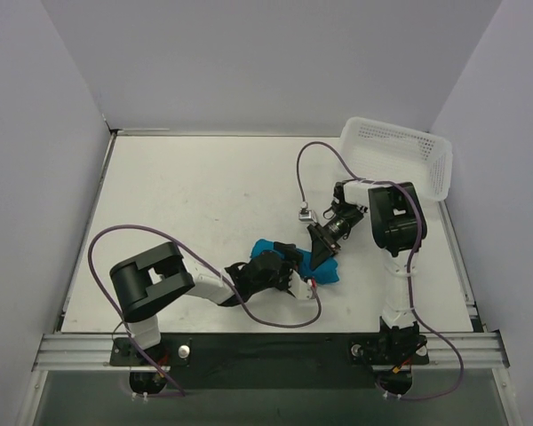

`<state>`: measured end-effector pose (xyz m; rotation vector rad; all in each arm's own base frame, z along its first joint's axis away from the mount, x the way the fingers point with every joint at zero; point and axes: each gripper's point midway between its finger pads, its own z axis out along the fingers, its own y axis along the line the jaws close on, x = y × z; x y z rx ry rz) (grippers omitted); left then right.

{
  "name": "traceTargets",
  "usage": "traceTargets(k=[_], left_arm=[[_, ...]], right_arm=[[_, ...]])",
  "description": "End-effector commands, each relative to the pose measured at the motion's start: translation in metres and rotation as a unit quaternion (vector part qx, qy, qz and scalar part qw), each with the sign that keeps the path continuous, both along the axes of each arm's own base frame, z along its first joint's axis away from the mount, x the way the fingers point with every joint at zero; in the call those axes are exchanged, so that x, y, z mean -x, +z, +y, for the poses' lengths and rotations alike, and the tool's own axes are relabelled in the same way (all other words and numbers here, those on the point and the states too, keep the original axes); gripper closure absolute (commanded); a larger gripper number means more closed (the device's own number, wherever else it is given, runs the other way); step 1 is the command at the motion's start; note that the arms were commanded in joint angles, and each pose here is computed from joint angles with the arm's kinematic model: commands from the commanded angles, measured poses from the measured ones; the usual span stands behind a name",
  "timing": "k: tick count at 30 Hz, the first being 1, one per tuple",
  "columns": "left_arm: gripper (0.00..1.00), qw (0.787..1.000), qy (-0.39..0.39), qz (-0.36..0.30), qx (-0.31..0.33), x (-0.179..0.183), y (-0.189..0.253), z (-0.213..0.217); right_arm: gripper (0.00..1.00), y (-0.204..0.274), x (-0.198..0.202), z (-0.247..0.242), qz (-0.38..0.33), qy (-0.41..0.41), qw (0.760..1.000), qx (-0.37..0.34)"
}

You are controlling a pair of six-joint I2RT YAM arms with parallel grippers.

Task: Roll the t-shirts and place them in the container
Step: Roll the T-shirt to the center of the board.

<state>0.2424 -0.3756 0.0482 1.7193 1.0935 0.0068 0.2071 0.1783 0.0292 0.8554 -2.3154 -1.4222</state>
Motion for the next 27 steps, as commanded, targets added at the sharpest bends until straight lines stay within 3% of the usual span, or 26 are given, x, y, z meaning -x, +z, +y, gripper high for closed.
traceTargets(k=[1,3,9,11,12,13,14,19,24,27], left_arm=[[0.17,1.0,0.0,-0.008,-0.001,-0.006,-0.002,-0.008],[0.17,1.0,-0.01,0.003,-0.006,-0.003,-0.004,-0.012],[0.34,0.99,-0.059,0.108,-0.063,0.016,-0.028,-0.011],[0.35,0.985,-0.065,0.146,-0.069,0.018,-0.032,-0.011],[0.35,0.979,-0.072,0.171,-0.087,0.024,-0.04,-0.006],[0.35,0.975,-0.08,0.186,-0.09,0.027,-0.042,-0.006],[0.35,0.974,-0.085,0.194,-0.086,0.026,-0.038,-0.01],[0.38,0.948,-0.117,0.276,-0.111,0.039,-0.043,0.003],[0.41,0.929,-0.133,0.321,-0.126,0.042,-0.04,0.005],[0.42,0.904,-0.128,0.39,-0.122,0.041,-0.037,0.002]], right_arm=[[1.0,0.009,0.001,0.002,0.036,-0.012,0.999,0.005],[1.0,0.009,-0.002,0.002,0.044,-0.018,0.999,0.005],[1.0,0.01,-0.007,0.0,0.057,-0.036,0.998,0.001],[0.91,0.012,-0.008,-0.001,0.052,-0.042,0.998,-0.005],[0.59,0.014,-0.01,-0.001,0.046,-0.045,0.998,-0.011],[0.43,0.017,-0.011,-0.002,0.037,-0.048,0.998,-0.019],[0.0,0.025,-0.013,-0.003,0.026,-0.059,0.997,-0.031],[0.0,0.069,-0.02,-0.012,-0.077,-0.075,0.992,-0.068],[0.0,0.09,-0.026,-0.037,-0.168,-0.11,0.979,-0.039],[0.0,0.09,-0.051,-0.055,-0.276,-0.157,0.948,0.006]])
